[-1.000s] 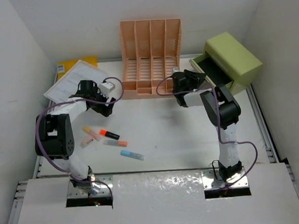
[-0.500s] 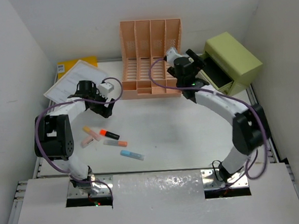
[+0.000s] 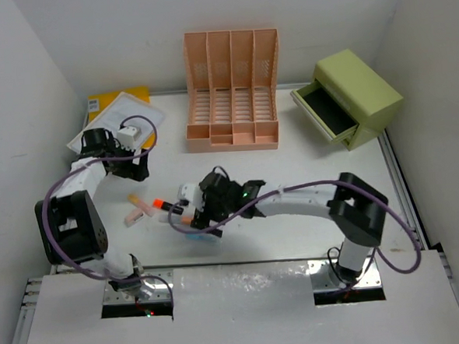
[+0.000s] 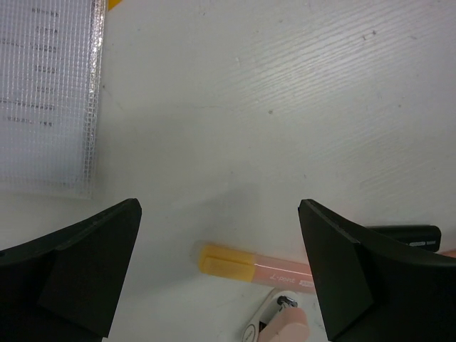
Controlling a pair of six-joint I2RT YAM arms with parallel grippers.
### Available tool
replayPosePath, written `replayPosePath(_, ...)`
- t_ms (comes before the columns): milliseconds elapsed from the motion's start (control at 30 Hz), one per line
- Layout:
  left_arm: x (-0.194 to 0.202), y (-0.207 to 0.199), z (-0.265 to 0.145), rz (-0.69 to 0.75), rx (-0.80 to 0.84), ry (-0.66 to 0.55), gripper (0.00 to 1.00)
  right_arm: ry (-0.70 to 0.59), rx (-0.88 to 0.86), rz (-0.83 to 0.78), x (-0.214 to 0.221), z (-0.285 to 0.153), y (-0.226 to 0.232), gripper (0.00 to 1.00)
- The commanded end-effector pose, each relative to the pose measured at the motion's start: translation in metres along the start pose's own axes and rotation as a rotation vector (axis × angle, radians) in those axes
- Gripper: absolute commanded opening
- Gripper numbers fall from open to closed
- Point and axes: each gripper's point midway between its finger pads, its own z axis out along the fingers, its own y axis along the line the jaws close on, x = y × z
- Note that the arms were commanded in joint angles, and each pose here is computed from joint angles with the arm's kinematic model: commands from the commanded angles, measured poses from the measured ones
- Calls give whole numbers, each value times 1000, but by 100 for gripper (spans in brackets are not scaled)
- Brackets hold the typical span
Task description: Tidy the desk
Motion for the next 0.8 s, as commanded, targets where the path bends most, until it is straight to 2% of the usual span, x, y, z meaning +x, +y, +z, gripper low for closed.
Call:
replayPosePath(0,-14,-7,-17,38,-21,-76,92,85,-119,11,10,18,39,87)
replayPosePath(167,-9,-1,-21,37,-67,-63,92,143,-213,47,24,45,72,79)
replayPosePath(267,-7,2,-19,27,-89,-62,92,200,-184,34,40,55,75,77)
replayPosePath(367,-5,3,-17,23,-96,-58,92,253,-164,28,57,63,76,63)
replayPosePath(400,-3,3,-17,23,-98,-54,92,266,-152,27,60,65,74,49)
replayPosePath(467,-2,3,-16,29,-97,-51,92,309,-126,25,71,66,70,27)
replayPosePath(500,-1,2,-17,30,-96,-49,92,316,-102,20,71,65,65,3)
replayPosePath(633,1,2,-16,31,-94,-46,92,303,-83,-40,74,50,59,0)
replayPosePath(700,0,2,-16,32,-91,-51,92,278,-127,-103,70,36,63,0)
replayPosePath(767,0,1,-15,31,-87,-50,92,206,-164,-157,51,18,66,0)
